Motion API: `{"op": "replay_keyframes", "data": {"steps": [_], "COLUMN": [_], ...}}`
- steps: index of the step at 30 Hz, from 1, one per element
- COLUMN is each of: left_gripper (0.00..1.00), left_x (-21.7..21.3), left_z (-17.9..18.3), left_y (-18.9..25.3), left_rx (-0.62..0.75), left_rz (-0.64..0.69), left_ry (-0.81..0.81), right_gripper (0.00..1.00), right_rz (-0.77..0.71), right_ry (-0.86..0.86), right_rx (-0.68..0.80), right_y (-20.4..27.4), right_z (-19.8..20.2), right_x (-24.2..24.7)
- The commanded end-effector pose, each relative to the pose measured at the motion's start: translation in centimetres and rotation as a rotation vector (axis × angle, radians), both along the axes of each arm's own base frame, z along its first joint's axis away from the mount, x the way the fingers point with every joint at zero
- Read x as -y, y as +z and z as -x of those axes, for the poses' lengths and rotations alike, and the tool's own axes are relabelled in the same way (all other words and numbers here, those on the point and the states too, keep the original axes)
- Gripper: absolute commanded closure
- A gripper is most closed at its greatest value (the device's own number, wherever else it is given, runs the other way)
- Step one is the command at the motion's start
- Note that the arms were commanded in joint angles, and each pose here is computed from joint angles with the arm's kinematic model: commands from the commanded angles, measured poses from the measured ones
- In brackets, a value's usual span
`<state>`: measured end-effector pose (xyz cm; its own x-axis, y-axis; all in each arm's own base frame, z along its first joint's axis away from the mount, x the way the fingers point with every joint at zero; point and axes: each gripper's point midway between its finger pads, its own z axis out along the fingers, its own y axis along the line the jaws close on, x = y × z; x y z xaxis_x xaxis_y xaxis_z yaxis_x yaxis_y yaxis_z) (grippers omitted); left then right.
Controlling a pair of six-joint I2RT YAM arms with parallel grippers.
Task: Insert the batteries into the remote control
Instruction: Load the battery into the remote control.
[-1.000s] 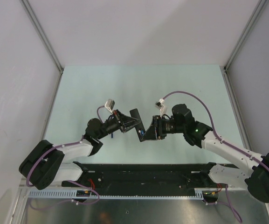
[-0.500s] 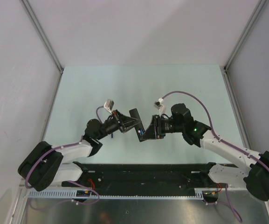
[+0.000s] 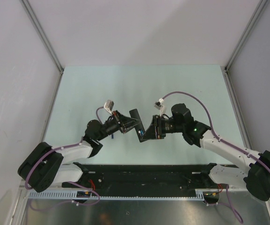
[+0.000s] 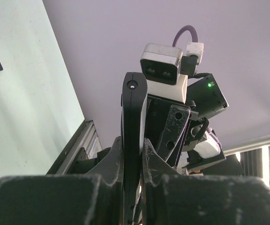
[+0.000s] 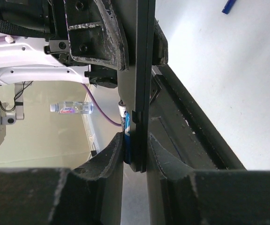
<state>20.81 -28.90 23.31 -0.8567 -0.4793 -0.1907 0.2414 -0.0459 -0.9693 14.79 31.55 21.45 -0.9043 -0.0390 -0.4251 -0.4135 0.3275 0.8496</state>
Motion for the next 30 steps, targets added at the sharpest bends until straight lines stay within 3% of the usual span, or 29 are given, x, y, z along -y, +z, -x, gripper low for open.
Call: {"op": "replay_keyframes", "data": {"steps": [1,2,4,10,16,24,30], "left_gripper": [1.0,1.0,1.0,1.0,1.0,1.0,1.0], "left_x": [0.5,0.5,0.6,0.9,1.0,0.9,0.9], "left_z": [1.9,1.8,1.7,1.2,1.1,1.2,1.3], "left_y": [1.4,1.2,1.0,0.7,0.4,0.8,1.1], "left_rx": [0.066,0.062,0.067,0.068,0.068,0.077,0.081], "left_rz": [0.024,0.017,0.006,-0.019,-0.034,-0.028,-0.024], "left_ry": [-0.065,-0.063,-0.059,-0.051,-0.051,-0.049,-0.054], "right_gripper": [0.92,0.78,0.63,0.49,0.47,0.61,0.63], "right_rz": [-0.035,-0.032,-0.033,-0.036,-0.043,-0.018,-0.005], "right_ry": [-0.051,-0.049,-0.054,-0.062,-0.07,-0.052,-0.042], "right_rx": [0.08,0.078,0.083,0.088,0.087,0.056,0.035], "right_y": [1.1,1.0,1.2,1.7,1.9,0.6,-0.2], "right_z": [-1.7,-1.6,-1.5,-1.4,-1.6,-1.6,-1.7], "right_x": [-0.3,-0.2,0.0,0.2,0.2,-0.1,-0.3]}}
